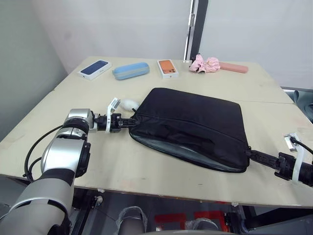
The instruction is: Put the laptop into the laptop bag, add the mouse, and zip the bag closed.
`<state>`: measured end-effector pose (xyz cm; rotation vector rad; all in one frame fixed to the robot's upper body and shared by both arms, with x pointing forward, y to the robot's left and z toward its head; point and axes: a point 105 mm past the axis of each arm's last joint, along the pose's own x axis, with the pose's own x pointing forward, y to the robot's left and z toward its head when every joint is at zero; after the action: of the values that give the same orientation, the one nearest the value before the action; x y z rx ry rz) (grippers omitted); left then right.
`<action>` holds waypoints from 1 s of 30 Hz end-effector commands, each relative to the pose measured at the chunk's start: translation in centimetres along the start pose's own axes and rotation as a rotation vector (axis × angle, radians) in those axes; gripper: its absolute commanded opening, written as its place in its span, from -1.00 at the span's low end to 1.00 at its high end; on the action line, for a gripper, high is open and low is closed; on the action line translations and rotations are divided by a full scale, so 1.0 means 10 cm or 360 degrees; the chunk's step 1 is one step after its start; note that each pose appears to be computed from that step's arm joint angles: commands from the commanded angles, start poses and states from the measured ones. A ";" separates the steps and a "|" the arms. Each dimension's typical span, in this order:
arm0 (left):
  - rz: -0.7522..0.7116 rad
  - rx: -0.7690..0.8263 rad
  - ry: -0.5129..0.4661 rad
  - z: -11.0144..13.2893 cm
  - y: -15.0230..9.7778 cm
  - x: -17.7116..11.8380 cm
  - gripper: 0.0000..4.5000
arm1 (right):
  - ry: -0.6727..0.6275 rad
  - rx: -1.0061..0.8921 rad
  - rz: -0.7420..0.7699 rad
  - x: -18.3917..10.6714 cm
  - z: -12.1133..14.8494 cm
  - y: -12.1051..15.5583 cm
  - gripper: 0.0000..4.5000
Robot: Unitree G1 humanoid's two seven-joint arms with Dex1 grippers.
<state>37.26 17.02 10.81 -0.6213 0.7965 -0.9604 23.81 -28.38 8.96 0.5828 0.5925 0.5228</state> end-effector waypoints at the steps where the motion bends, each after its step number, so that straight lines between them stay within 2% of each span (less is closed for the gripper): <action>1: -0.0058 0.0080 -0.0044 0.13 -0.11 -0.06 -0.99 | 0.0059 0.0034 0.0005 0.13 -0.09 -0.05 1.00; 3: -0.0070 0.0083 -0.0048 0.14 -0.12 -0.06 -0.99 | 0.0133 0.0062 -0.0011 0.22 -0.22 -0.11 1.00; 5: -0.0085 0.0086 -0.0048 0.15 -0.14 -0.06 -0.99 | 0.0117 0.0081 0.0007 0.27 -0.23 -0.12 1.00; 8: -0.0100 0.0088 -0.0040 0.15 -0.15 -0.06 -1.00 | 0.0028 0.0081 0.0088 0.29 -0.11 -0.04 0.63; 13: -0.0124 0.0091 -0.0033 0.15 -0.18 -0.12 -1.00 | 0.0036 0.0062 0.0178 0.35 -0.07 0.06 -0.13; 17: -0.0150 0.0084 -0.0027 0.12 -0.19 -0.22 -1.00 | 0.0075 -0.0012 0.0286 0.48 -0.05 0.28 -0.77; 19: -0.0183 0.0065 -0.0028 0.09 -0.20 -0.28 -1.00 | 0.0107 -0.0069 0.0293 0.58 -0.05 0.35 -0.99; 22: -0.0188 0.0097 0.0005 0.00 -0.19 -0.32 -1.00 | 0.0117 -0.0141 0.0287 0.69 0.02 0.42 -0.99; 25: -0.0193 0.0119 0.0088 -0.19 -0.19 -0.40 -1.00 | 0.0195 -0.0312 0.0320 0.85 0.15 0.62 -0.99; 30: -0.0210 0.0144 0.0120 -0.34 -0.28 -0.44 -1.00 | 0.0292 -0.0482 0.0191 1.03 0.35 0.64 -0.99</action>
<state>31.93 22.58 10.46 -0.5584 0.8506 -0.9452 31.06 -21.31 10.59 0.3209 0.6639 0.6654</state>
